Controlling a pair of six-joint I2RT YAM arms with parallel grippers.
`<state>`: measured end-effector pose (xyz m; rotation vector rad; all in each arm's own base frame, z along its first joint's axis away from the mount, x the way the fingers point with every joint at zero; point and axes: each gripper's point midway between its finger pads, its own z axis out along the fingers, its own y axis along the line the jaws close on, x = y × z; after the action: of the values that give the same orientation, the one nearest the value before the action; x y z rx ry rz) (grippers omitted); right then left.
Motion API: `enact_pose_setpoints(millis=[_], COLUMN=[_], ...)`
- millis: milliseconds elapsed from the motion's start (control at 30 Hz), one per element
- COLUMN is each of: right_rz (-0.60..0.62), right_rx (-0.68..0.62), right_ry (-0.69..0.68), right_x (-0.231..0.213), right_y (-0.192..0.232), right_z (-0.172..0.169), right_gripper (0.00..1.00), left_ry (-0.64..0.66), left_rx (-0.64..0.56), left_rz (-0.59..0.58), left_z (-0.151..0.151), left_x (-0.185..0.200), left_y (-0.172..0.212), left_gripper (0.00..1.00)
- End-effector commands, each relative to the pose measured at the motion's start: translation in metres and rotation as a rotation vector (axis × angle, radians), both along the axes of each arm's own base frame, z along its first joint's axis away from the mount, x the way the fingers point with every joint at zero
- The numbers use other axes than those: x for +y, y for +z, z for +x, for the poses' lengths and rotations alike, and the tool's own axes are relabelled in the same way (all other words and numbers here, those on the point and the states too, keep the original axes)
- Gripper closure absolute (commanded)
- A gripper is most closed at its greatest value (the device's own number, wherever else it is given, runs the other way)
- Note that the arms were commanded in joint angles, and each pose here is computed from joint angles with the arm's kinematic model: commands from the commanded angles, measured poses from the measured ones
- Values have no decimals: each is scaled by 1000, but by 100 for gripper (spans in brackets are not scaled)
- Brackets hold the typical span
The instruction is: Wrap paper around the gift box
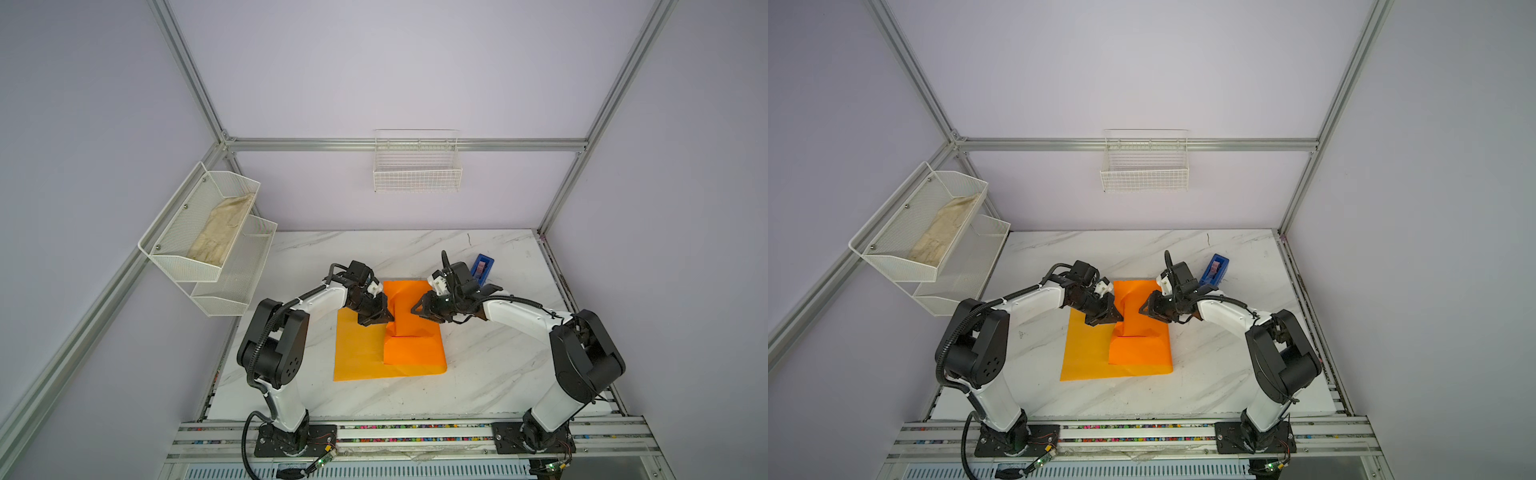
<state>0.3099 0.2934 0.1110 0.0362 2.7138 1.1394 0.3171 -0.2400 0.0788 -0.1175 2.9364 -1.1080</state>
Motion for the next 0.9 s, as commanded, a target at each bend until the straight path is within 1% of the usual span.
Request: enact_pose_setpoints(millis=[0, 33, 100, 167, 267, 367, 500, 567, 700, 833, 867], right_rz=[-134, -150, -168, -172, -173, -171, -168, -169, -165, -162, -162], right_rx=[72, 74, 77, 76, 76, 74, 66, 64, 59, 57, 59], right_ry=[-12, -11, -8, -7, -4, -1, 5, 5, 4, 3, 2], right_x=[-18, -20, -23, -24, -24, -23, -22, -22, -21, -21, -22], right_y=[-34, -36, -39, -40, -41, -40, -37, -37, -35, -33, -34], right_z=[-13, -14, -16, -17, -17, -16, -15, -15, -14, -14, -14], right_gripper=[61, 61, 62, 62, 62, 62, 62, 62, 63, 63, 63], left_ry=[-8, 4, 40, 91, 160, 200, 247, 258, 238, 222, 222], left_rx=[-30, -46, -77, -108, -124, -87, -1, 41, 102, 142, 148], left_rz=[58, 80, 107, 121, 146, 172, 217, 226, 244, 260, 281], left_z=[-2, 0, 4, 9, 9, 2, -13, -19, -28, -35, -36], left_x=[10, 16, 32, 51, 83, 110, 140, 148, 152, 153, 156], left_y=[8, 12, 23, 34, 41, 30, -3, -18, -41, -56, -59], left_gripper=[82, 75, 67, 58, 50, 42, 38, 37, 36, 35, 35])
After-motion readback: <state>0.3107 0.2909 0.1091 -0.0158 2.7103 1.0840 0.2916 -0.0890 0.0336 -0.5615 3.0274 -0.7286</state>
